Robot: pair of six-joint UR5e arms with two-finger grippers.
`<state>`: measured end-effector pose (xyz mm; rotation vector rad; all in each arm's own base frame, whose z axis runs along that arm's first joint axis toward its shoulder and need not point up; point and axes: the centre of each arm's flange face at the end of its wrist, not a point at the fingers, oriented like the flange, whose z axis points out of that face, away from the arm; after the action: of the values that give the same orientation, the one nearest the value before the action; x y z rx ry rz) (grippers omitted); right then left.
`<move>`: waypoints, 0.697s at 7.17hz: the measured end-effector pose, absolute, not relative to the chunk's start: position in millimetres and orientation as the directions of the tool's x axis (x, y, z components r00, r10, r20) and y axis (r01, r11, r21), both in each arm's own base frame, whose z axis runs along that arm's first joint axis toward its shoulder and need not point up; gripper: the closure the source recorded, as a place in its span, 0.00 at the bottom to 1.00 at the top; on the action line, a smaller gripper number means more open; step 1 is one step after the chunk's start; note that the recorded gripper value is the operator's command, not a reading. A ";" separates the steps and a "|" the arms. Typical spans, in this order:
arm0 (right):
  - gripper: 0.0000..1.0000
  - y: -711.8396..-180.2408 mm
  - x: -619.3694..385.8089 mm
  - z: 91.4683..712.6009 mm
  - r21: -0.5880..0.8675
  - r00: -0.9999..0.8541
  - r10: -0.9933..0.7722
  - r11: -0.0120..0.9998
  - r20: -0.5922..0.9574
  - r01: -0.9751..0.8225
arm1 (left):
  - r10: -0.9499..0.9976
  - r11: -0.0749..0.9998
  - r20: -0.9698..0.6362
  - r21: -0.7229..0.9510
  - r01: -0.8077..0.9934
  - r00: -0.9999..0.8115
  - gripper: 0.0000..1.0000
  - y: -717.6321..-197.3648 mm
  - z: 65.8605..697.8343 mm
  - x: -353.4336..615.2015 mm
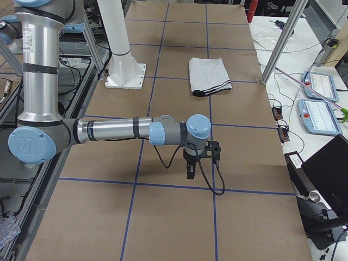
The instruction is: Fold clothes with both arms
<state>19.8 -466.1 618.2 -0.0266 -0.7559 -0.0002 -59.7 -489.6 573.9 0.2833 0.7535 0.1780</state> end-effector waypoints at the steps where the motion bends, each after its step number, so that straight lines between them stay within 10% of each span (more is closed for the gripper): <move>1: 0.00 -466.2 19.4 618.6 -0.026 0.725 0.011 1.000 0.689 0.010 | 0.249 0.951 -0.649 0.304 -0.055 0.719 0.00 -488.8 578.5 -61.0; 5: 0.00 -467.6 19.2 628.9 -0.045 0.724 0.024 0.999 0.689 0.010 | 0.219 0.964 -0.663 0.260 -0.054 0.716 0.00 -489.6 604.9 -61.8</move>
<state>19.2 -467.6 628.9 -0.0468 -0.7609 0.0077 -61.8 -489.6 604.9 0.2288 0.7594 0.1526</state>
